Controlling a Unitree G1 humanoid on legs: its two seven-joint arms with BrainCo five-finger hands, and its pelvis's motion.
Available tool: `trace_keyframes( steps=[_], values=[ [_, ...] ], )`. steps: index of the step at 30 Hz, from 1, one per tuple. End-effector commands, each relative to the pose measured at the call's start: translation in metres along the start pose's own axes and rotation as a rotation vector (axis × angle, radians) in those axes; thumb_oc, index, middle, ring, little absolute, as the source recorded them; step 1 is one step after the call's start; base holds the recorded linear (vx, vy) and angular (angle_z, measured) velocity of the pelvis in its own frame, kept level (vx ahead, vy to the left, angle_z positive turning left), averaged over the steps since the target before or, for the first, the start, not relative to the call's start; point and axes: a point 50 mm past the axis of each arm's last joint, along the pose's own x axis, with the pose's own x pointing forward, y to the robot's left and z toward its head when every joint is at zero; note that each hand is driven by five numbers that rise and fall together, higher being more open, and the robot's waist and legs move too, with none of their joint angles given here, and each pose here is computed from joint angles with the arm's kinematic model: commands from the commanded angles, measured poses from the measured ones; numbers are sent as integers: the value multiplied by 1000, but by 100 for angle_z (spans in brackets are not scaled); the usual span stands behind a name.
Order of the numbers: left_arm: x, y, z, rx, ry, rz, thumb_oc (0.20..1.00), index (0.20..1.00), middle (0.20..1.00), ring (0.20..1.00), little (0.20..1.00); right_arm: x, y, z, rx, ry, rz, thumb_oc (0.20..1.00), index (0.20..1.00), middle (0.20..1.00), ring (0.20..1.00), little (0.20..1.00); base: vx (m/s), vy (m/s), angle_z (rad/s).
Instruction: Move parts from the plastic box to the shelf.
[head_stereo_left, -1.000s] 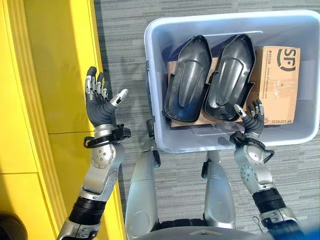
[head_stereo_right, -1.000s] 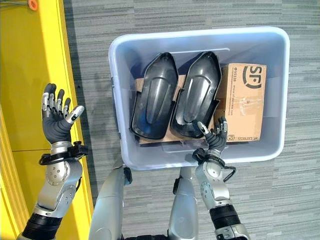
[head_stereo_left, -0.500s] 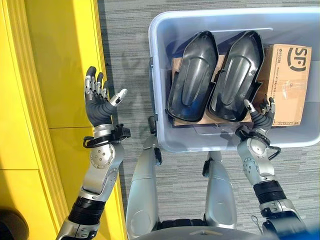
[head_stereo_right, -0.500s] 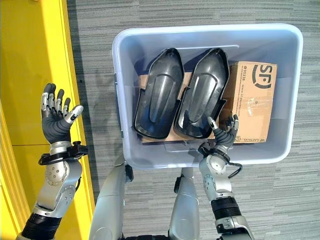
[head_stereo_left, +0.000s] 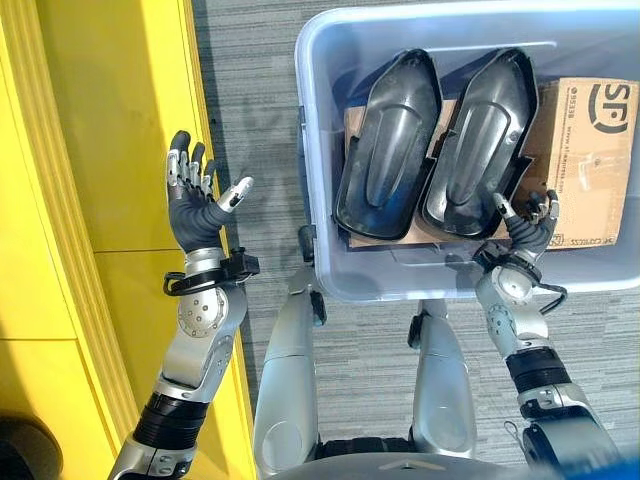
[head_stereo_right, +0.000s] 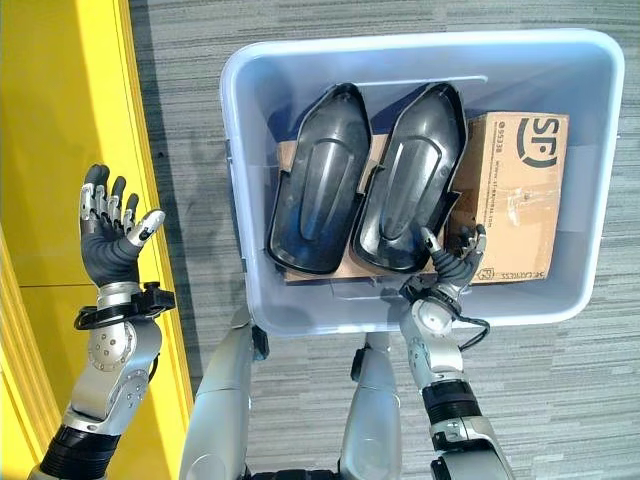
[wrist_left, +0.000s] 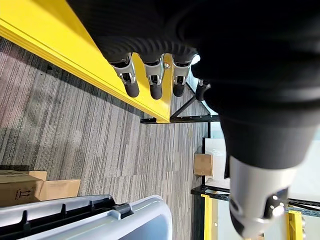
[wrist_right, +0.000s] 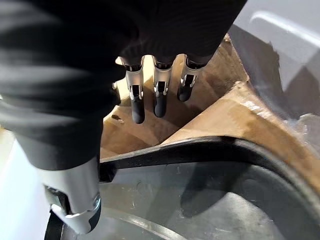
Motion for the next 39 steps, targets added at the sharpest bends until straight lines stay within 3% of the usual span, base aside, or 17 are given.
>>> trace_keyframes(
  steps=[1, 18, 39],
  values=[
    [3, 2, 28, -43, -155, 2, 1000, 1000, 1000, 1000, 1000, 20, -24, 18, -47, -94, -85, 1000, 1000, 1000, 1000, 1000, 0, 0, 0],
    [5, -1, 32, -61, -183, -7, 1000, 1000, 1000, 1000, 1000, 36, -18, 39, -172, -207, -128, 1000, 1000, 1000, 1000, 1000, 0, 1, 1],
    [6, -6, 30, -57, -183, 1, 1000, 1000, 1000, 1000, 1000, 13, -8, 22, -208, -209, -56, 1000, 1000, 1000, 1000, 1000, -1, 2, 1]
  ],
)
